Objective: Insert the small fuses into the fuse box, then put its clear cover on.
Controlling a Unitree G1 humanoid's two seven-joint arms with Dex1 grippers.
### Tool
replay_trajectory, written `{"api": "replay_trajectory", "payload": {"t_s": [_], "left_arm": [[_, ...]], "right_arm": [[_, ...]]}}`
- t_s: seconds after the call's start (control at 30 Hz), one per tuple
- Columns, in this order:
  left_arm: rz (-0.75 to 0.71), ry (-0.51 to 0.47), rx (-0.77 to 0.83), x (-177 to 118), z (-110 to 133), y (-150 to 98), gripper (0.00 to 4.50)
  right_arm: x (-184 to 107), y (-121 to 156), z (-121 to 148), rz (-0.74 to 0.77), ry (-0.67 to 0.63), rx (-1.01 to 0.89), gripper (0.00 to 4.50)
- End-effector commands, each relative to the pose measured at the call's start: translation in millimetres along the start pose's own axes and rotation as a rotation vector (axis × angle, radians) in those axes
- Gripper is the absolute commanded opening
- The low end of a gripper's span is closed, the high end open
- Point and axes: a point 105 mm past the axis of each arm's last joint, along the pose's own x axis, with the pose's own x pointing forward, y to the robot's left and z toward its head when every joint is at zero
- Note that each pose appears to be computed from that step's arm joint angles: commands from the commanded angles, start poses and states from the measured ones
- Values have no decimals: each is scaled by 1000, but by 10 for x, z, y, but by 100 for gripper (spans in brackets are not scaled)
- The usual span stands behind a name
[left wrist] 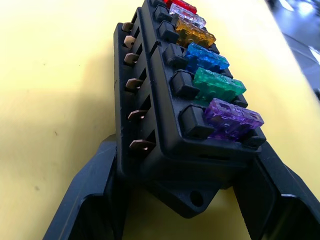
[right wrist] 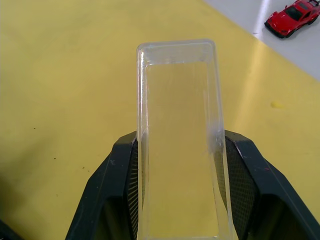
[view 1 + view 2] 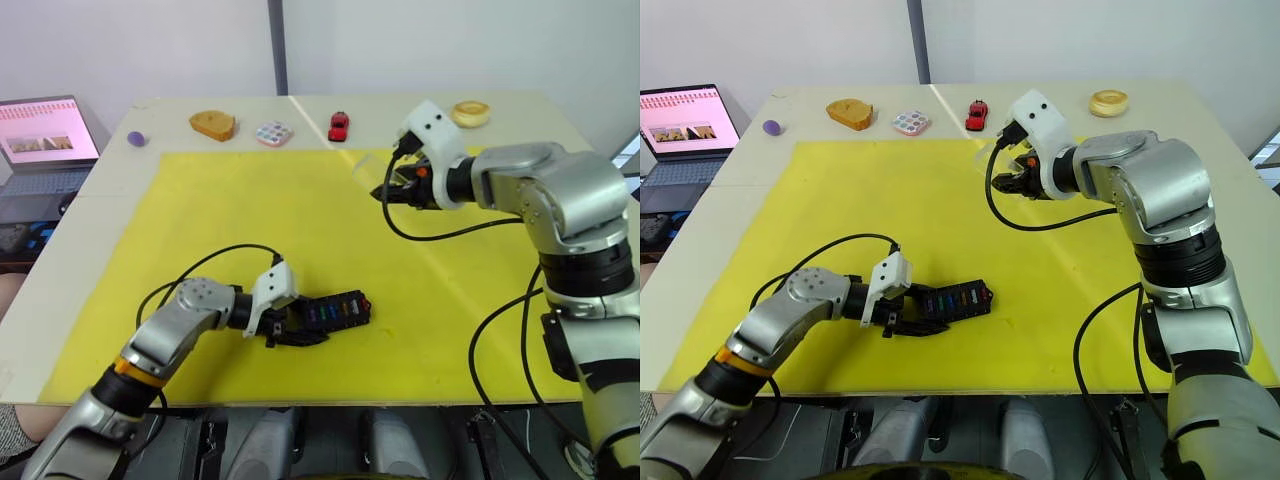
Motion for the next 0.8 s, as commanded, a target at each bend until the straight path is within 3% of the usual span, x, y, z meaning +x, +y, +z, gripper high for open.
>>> {"api": "replay_trajectory", "payload": {"t_s": [0.03, 0.17, 0.27, 0.33, 0.47, 0.7, 0.8], "left_arm": [[9, 84, -5, -79, -187, 162, 231], [11, 119, -24, -144, -240, 248, 231], [32, 127, 23, -165, -246, 276, 376], [62, 116, 67, -168, -229, 301, 442], [168, 24, 158, -163, -113, 321, 442], [173, -10, 89, -43, -191, 155, 442], [166, 8, 99, -40, -222, 166, 363]], "right_arm": [[-70, 36, 171, -12, -74, -47, 168], [-84, 43, 192, -13, -88, -47, 168], [-86, 48, 205, -14, -94, -48, 168], [-89, 51, 206, -13, -96, -51, 168], [-90, 51, 226, -18, -105, -61, 168], [-59, 20, 237, -24, -108, -67, 168], [-48, 16, 242, -22, -110, -70, 168]]}}
